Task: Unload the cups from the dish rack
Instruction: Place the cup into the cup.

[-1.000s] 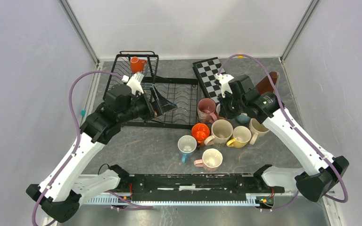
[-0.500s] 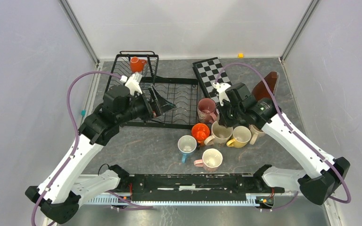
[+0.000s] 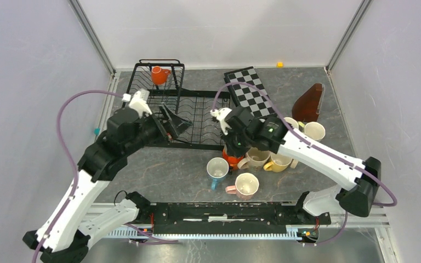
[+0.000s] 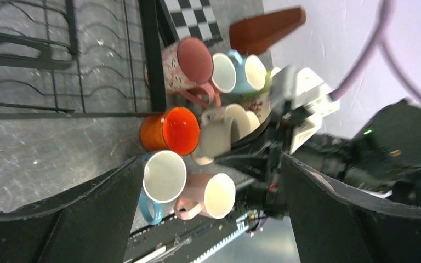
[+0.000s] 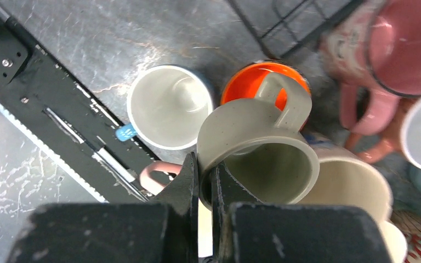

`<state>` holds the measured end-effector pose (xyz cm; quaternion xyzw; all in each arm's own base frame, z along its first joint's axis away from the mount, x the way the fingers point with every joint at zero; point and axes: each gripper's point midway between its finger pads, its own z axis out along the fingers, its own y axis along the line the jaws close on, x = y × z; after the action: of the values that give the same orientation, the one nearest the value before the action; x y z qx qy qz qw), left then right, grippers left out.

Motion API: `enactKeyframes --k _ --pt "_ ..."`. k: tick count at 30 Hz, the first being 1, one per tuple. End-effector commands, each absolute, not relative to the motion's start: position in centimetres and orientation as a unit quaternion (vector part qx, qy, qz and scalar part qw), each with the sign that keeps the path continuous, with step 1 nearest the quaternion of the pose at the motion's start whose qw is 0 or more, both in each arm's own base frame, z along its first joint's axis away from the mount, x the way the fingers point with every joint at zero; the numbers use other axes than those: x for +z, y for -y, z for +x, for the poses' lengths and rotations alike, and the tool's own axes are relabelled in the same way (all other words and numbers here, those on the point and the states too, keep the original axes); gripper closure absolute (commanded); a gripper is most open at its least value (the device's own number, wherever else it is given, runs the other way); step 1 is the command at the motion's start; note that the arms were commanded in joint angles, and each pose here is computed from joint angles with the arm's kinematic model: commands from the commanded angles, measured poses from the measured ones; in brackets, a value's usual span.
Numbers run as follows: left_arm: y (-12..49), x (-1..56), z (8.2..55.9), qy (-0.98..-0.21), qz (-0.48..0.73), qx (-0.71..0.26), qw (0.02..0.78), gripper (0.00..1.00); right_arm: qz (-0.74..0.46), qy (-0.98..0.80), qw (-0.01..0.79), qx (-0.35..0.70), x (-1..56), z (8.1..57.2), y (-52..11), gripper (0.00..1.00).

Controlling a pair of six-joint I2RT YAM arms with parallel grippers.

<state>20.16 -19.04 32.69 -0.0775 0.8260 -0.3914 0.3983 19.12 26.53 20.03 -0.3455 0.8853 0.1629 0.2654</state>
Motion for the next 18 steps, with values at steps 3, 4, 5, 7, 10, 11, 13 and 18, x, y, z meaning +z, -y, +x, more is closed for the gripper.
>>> enactKeyframes --k 3,4,5,7,10,11,13,18 --pt "14.1 38.8 19.6 -0.772 -0.115 -0.358 0.512 0.00 -0.353 -0.868 0.282 0.207 20.7 17.9 -31.1 1.00" --pt "13.8 39.2 19.5 -0.768 -0.117 -0.359 0.517 0.00 -0.357 -0.866 0.279 0.210 20.4 17.5 -31.6 1.00" --pt "13.7 39.5 19.4 -0.766 -0.118 -0.360 0.520 0.00 -0.361 -0.865 0.275 0.213 20.1 17.0 -32.1 1.00" --pt "13.6 39.7 19.3 -0.763 -0.118 -0.361 0.524 0.00 -0.371 -0.863 0.267 0.216 19.4 16.1 -33.1 1.00" --pt "13.6 39.8 19.3 -0.763 -0.117 -0.362 0.523 0.00 -0.380 -0.861 0.258 0.218 18.5 15.1 -33.8 1.00" --pt "13.7 39.7 19.3 -0.764 -0.116 -0.362 0.521 0.00 -0.380 -0.862 0.256 0.218 18.3 14.9 -33.8 1.00" --pt "13.7 39.7 19.3 -0.764 -0.116 -0.363 0.521 0.00 -0.379 -0.862 0.255 0.220 17.9 14.6 -33.9 1.00" --pt "13.8 39.8 19.3 -0.764 -0.114 -0.364 0.520 0.00 -0.385 -0.863 0.243 0.218 16.0 13.6 -34.1 1.00"
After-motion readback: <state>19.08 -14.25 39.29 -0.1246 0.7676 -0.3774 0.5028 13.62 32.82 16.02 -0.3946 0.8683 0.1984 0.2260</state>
